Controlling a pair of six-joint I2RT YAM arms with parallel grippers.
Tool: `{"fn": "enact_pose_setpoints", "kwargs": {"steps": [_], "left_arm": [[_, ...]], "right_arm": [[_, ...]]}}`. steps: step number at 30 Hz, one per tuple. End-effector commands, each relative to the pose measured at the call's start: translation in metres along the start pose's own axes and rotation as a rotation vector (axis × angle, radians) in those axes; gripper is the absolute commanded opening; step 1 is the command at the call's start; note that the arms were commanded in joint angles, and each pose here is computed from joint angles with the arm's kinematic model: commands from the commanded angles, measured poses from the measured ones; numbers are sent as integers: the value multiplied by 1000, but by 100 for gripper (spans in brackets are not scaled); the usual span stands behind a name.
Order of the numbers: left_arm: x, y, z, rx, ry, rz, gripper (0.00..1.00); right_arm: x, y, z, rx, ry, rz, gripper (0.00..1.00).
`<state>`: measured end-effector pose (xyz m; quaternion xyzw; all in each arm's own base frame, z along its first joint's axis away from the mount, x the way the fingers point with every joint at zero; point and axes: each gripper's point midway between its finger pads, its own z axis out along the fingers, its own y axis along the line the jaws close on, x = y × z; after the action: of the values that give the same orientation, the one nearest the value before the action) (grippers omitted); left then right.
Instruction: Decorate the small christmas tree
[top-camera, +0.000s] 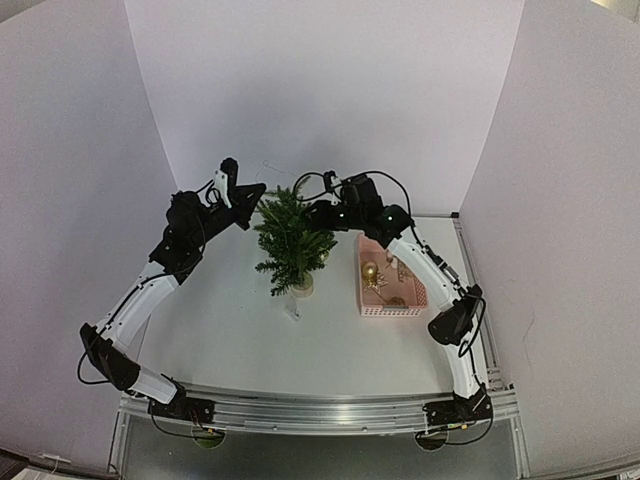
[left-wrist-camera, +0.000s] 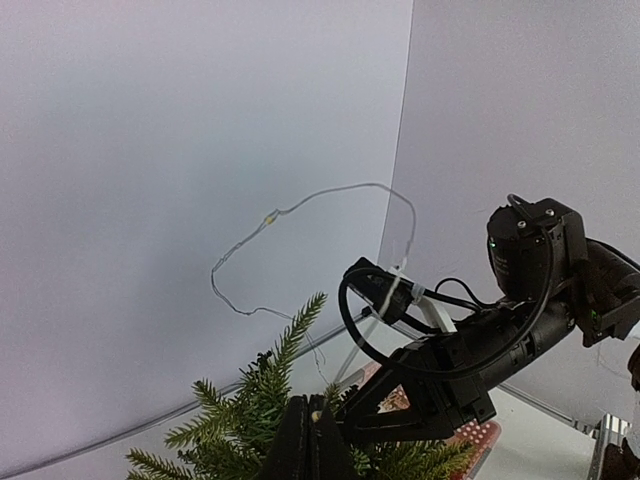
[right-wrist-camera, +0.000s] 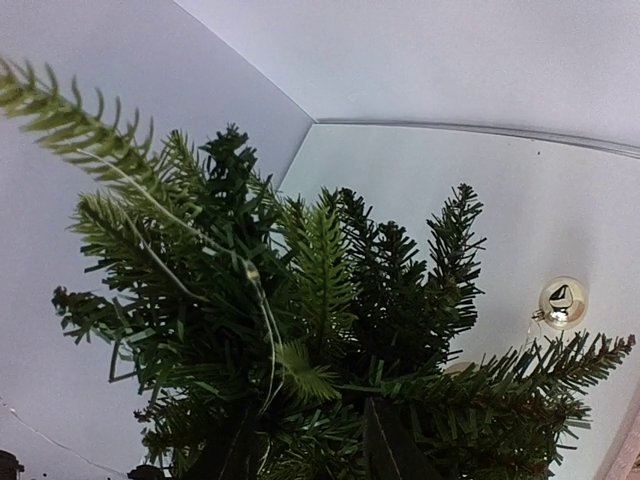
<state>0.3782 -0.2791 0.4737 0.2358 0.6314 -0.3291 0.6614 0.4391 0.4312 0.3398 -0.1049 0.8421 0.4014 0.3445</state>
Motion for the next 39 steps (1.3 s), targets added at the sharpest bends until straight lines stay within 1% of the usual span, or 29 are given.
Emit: {"fn": "enact_pose_setpoints", "kwargs": {"steps": [1,8,9,15,20,25,28,32,35,39], "left_arm": [[-28,-6,-13,10,-81,16,0],[-28,-4,-15,-7,-81,24,0],[-28,-3,-15,-10,-82,25,0],[-28,-2,-14,-10,-82,26,0],[-33,-2,-16,-20,-94,40,0],[-37,0,-18,-32,-111,40,0],[-34,5,-18,-47,-101,22,0],[-30,13,-19,-75,-86,13,0],[-26,21,-17,-110,-80,2,0],[-22,42,-13,-181,-70,-15,0]], "right_arm": [[-9,17,-7,-62,-30,12,28],[-13,14,-26,-13,-60,-11,2],[-13,13,-27,-9,-63,-15,0],[-22,17,-40,2,-98,-34,0],[-36,23,-58,20,-155,-74,0],[-68,42,-91,26,-275,-189,0],[-88,57,-115,12,-352,-266,0],[-109,58,-141,60,-444,-321,0],[-121,50,-140,92,-495,-360,0],[-138,40,-120,132,-548,-453,0]]}}
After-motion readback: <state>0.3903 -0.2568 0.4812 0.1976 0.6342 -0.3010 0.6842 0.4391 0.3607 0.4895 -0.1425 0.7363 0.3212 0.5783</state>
